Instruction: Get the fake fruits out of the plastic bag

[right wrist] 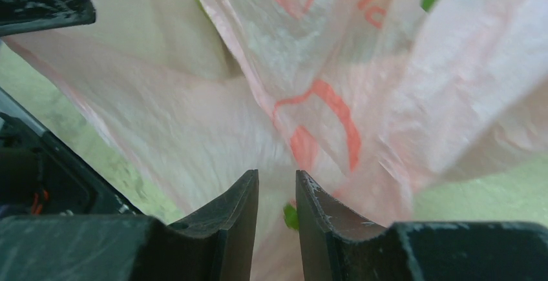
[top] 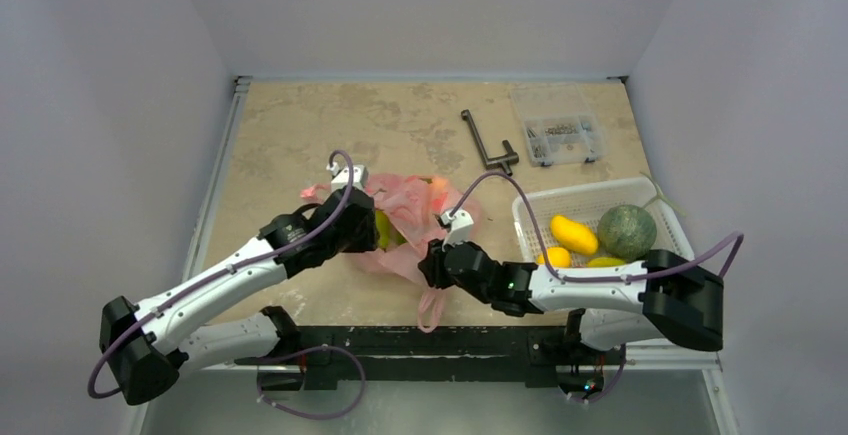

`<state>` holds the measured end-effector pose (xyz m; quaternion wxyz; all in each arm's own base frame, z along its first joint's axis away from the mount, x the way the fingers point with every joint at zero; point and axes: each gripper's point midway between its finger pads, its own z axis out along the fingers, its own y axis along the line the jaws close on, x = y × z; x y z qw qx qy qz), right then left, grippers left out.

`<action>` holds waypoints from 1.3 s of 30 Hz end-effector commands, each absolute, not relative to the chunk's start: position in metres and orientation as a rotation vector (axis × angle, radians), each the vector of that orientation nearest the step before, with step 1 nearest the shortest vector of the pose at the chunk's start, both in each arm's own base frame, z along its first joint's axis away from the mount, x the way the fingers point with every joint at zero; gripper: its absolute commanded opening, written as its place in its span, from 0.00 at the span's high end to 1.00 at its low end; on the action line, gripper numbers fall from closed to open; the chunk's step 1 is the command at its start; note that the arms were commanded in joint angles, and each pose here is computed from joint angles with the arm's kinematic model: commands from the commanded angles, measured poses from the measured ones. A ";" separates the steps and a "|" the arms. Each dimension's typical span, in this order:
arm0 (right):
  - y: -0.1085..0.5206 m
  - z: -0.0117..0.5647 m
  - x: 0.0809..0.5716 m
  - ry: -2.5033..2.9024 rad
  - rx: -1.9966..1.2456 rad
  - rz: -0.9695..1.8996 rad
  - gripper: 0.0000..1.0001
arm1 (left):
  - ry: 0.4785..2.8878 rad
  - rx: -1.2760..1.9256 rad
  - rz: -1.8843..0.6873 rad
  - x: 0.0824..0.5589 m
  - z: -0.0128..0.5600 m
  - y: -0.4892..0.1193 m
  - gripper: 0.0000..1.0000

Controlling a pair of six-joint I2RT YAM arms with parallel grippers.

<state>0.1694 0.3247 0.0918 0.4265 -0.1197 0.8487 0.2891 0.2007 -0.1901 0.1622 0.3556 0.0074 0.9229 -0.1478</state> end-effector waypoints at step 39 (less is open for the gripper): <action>0.225 0.206 0.302 1.793 -0.187 -0.127 1.00 | 2.520 -0.312 -0.284 0.174 0.063 -0.146 0.78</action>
